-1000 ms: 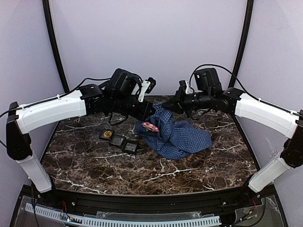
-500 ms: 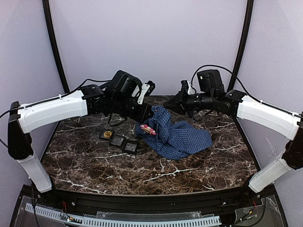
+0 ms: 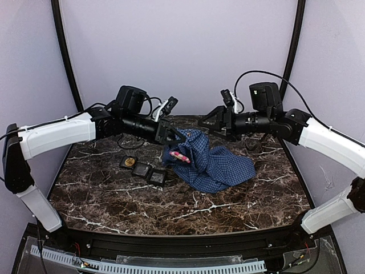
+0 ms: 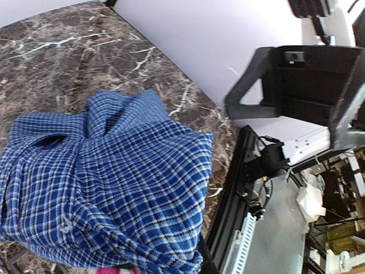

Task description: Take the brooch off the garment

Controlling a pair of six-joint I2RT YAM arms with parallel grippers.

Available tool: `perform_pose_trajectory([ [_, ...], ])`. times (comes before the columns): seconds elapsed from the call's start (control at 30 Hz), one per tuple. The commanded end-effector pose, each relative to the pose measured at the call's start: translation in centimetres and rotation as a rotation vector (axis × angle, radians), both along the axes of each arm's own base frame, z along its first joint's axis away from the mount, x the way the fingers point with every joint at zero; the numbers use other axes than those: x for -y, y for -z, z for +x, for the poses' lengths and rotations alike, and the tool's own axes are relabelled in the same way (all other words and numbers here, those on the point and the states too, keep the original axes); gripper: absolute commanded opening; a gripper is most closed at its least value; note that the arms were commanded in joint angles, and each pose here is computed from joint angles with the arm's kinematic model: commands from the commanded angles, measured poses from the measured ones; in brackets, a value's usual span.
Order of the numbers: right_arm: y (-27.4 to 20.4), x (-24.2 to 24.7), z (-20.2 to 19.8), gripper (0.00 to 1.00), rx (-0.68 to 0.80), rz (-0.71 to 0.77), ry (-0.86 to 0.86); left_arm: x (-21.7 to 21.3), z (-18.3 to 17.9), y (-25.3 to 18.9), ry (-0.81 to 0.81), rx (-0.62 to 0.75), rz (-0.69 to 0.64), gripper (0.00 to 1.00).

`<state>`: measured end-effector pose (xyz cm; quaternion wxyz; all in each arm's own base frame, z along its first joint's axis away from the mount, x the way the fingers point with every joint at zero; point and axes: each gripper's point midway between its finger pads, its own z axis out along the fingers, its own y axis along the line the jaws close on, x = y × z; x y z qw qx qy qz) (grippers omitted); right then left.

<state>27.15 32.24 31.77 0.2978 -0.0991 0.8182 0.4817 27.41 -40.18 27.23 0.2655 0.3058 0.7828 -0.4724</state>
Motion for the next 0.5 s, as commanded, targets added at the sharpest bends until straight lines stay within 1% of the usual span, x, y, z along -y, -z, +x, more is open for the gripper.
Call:
perform_pose_trajectory([
  [0.0,2.5,-0.7,-0.9,0.76,0.019,-0.063,-0.080,0.4,-3.6,-4.9,0.152,-0.029,-0.164,0.01],
  [0.1,3.0,-0.6,-0.4,0.76,0.013,-0.075,-0.050,0.1,-4.2,-5.4,0.163,-0.034,-0.176,0.01],
  [0.17,2.5,-1.0,-0.4,0.73,0.027,-0.048,-0.064,-0.1,-4.4,-5.5,0.163,-0.038,-0.175,0.01],
  [0.23,2.0,-1.5,-0.7,0.66,0.035,-0.019,-0.099,-0.2,-4.6,-5.6,0.163,-0.047,-0.177,0.01],
  [0.3,1.8,-2.1,-0.9,0.54,0.034,0.004,-0.134,-0.2,-4.6,-5.7,0.163,-0.050,-0.183,0.01],
  [0.4,1.2,-3.1,-1.8,0.46,0.036,0.056,-0.206,-0.3,-4.6,-5.7,0.159,-0.055,-0.184,0.01],
  [0.43,0.9,-3.3,-2.0,0.43,0.040,0.072,-0.221,-0.3,-4.5,-5.6,0.154,-0.055,-0.181,0.01],
  [0.47,0.8,-3.4,-2.1,0.37,0.044,0.080,-0.227,-0.3,-4.4,-5.6,0.148,-0.053,-0.179,0.01],
])
